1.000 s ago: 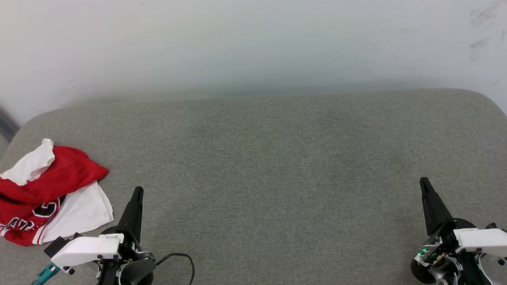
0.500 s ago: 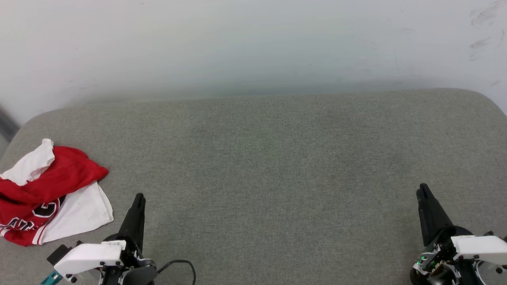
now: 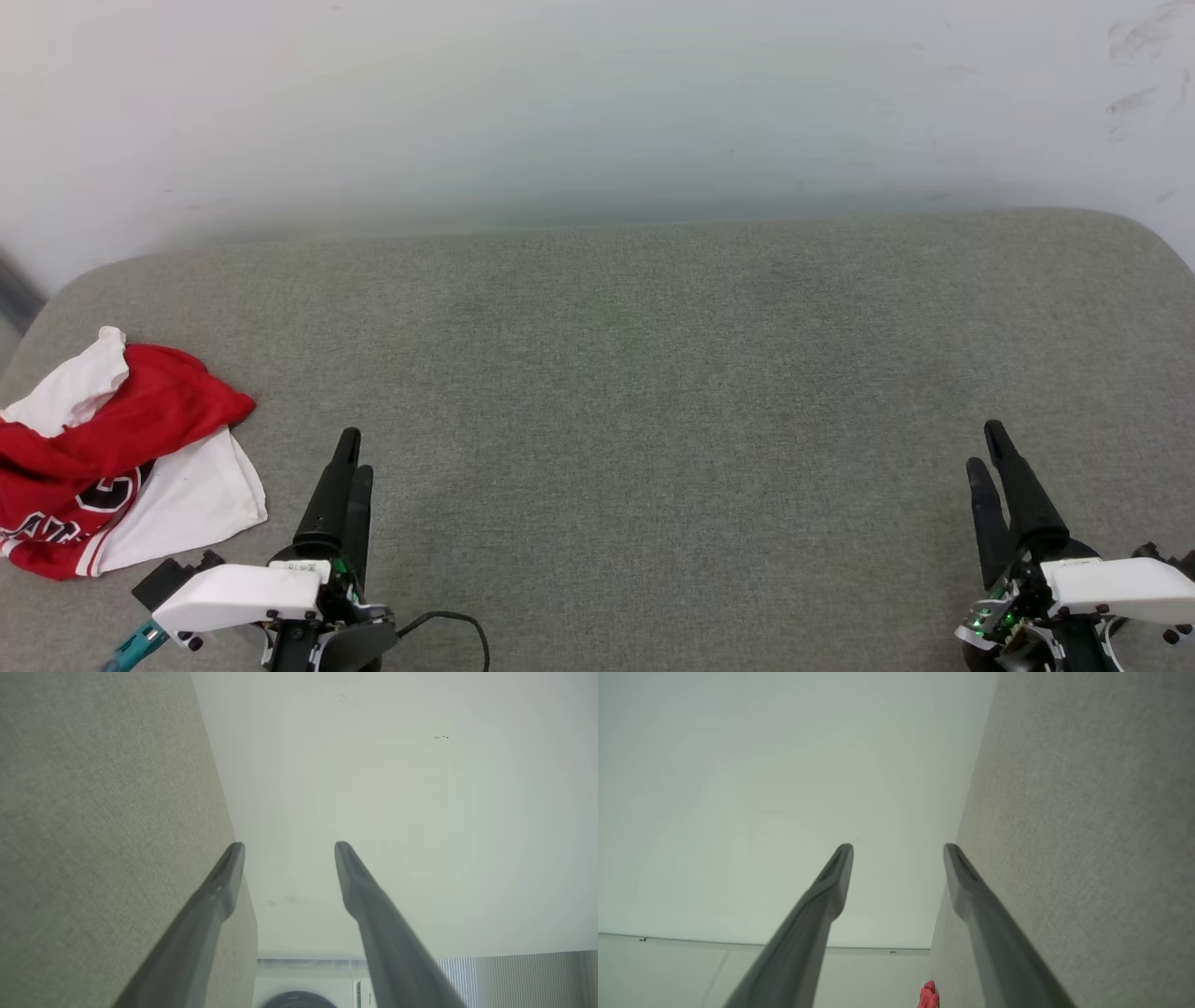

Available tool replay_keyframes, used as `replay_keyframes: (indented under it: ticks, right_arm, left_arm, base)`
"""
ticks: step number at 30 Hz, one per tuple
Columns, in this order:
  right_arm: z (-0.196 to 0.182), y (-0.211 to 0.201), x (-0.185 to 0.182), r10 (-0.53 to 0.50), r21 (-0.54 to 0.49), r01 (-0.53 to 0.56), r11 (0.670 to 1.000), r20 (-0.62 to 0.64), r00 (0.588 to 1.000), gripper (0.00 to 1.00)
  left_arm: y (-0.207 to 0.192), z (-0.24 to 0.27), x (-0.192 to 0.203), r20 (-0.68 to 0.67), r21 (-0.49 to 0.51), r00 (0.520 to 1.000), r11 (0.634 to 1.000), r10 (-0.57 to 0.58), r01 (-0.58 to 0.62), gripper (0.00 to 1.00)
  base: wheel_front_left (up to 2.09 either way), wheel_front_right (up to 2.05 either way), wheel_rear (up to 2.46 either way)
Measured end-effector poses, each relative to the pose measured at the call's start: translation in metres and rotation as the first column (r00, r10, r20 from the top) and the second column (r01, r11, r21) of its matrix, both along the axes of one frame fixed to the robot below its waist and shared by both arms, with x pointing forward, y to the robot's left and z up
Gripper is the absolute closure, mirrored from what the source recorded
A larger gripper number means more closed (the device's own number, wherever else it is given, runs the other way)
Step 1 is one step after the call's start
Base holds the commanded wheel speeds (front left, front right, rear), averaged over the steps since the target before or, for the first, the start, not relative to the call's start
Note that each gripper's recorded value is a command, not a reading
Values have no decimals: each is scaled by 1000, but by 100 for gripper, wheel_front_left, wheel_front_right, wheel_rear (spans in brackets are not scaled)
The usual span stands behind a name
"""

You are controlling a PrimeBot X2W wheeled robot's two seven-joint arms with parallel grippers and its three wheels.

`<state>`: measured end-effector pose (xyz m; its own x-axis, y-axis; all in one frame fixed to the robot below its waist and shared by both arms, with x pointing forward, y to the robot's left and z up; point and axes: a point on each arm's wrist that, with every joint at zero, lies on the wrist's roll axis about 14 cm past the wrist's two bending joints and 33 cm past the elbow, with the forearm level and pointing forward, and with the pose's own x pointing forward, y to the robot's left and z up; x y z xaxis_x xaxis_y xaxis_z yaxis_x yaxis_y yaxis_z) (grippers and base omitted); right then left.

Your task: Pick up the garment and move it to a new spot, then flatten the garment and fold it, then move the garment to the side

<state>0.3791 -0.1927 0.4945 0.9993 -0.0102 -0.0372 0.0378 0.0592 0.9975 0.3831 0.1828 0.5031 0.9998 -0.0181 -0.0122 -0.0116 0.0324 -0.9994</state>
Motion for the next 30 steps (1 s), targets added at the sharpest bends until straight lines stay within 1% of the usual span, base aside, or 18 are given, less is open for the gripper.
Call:
replay_keyframes:
  ticks: [8,14,19,21,26,30]
  right_arm:
    - [8,3,2,5,-121,-2,993,23,1000,0]
    - [17,4,3,9,-255,3,967,48,999,0]
    - [24,5,3,16,-379,11,925,69,997,0]
    - [28,6,4,20,-430,17,902,80,997,0]
    - [35,8,4,33,-537,26,843,100,994,0]
    - [40,12,4,51,-601,28,799,113,992,0]
  left_arm:
    - [-6,14,2,44,95,999,995,-11,7,0]
    - [-6,22,2,73,217,997,976,-10,-6,0]
    - [-10,28,2,93,328,995,945,-24,-7,0]
    - [-10,30,2,100,370,995,929,-27,-12,0]
    - [-9,33,1,115,484,993,875,-33,-27,0]
    - [-9,36,1,129,560,991,828,-34,-44,0]
  base:
    - [0,0,0]
    - [0,0,0]
    - [0,0,0]
    - [0,0,0]
    - [0,0,0]
    - [0,0,0]
